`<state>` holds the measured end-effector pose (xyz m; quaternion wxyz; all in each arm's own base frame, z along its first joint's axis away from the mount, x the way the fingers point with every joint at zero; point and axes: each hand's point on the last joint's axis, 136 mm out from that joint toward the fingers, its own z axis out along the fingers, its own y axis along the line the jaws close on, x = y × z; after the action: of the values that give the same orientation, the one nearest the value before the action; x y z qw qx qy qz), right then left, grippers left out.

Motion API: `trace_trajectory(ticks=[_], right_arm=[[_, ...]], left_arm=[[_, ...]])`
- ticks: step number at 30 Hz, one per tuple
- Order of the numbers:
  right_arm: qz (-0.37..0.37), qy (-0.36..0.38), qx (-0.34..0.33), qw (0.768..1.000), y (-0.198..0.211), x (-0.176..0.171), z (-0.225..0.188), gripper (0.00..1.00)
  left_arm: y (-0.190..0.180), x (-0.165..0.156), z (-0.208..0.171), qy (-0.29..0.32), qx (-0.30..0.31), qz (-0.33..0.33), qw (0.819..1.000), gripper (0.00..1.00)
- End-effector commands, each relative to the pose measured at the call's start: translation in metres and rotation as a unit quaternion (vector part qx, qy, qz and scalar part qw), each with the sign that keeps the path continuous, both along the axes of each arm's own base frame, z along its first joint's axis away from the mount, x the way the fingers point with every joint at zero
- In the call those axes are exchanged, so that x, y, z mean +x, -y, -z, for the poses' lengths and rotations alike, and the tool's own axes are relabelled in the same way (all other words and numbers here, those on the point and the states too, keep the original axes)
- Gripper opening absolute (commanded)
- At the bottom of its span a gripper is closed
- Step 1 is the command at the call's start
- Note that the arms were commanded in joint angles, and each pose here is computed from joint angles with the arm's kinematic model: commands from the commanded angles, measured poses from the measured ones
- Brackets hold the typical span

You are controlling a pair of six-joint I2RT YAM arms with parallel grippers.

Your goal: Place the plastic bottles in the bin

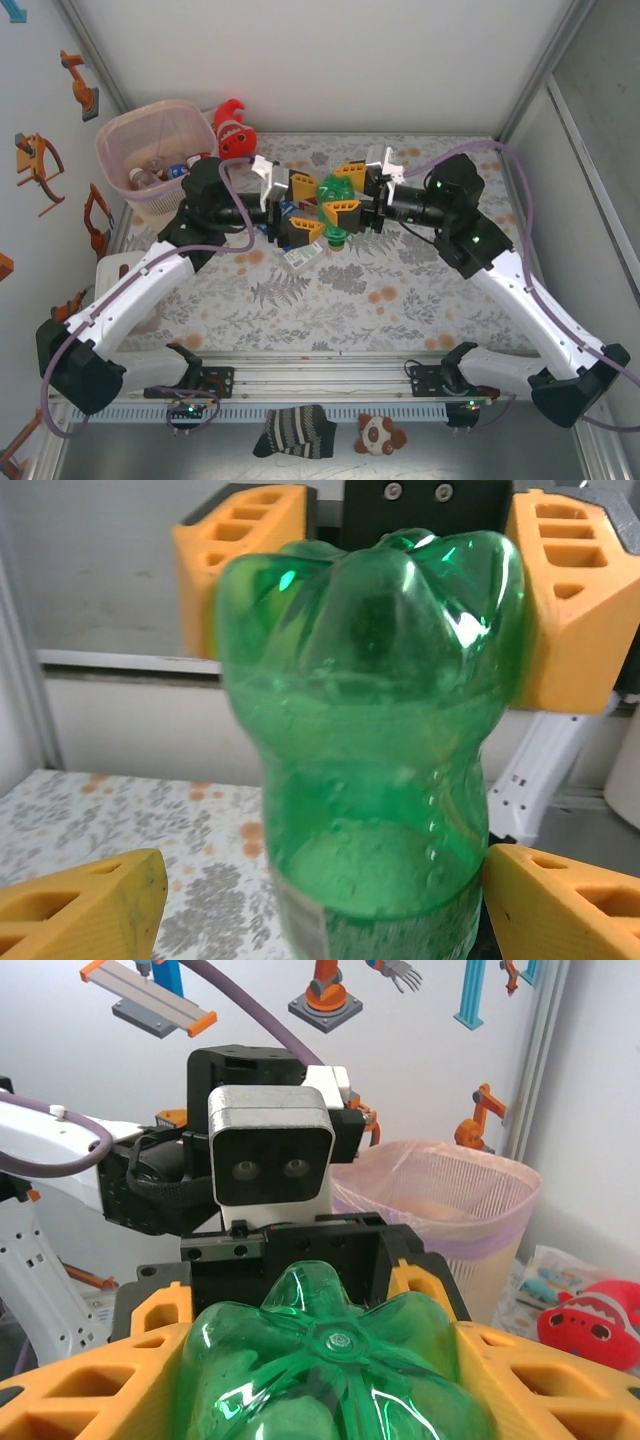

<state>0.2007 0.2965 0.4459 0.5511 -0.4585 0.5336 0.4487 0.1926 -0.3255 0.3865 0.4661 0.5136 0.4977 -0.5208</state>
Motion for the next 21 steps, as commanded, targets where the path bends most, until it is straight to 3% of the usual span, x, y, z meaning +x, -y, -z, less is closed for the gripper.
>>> trace_trajectory(ticks=[1, 6, 16, 21], right_arm=[[-0.02, 0.06, 0.02, 0.998, 0.001, -0.019, -0.025, 0.49], [-0.02, 0.086, 0.014, 0.996, -0.001, -0.023, -0.021, 0.49], [-0.006, 0.132, 0.005, 0.991, -0.002, -0.025, -0.016, 0.49], [0.02, 0.143, 0.004, 0.99, 0.002, -0.02, -0.015, 0.49]], left_arm=[[0.009, -0.014, -0.017, 0.018, -0.015, 0.045, 0.999, 0.81], [0.02, -0.026, -0.017, 0.012, -0.013, 0.074, 0.997, 0.81], [0.022, -0.03, -0.022, 0.027, -0.023, 0.08, 0.996, 0.68], [0.022, -0.028, -0.026, 0.037, -0.031, 0.073, 0.996, 0.68]])
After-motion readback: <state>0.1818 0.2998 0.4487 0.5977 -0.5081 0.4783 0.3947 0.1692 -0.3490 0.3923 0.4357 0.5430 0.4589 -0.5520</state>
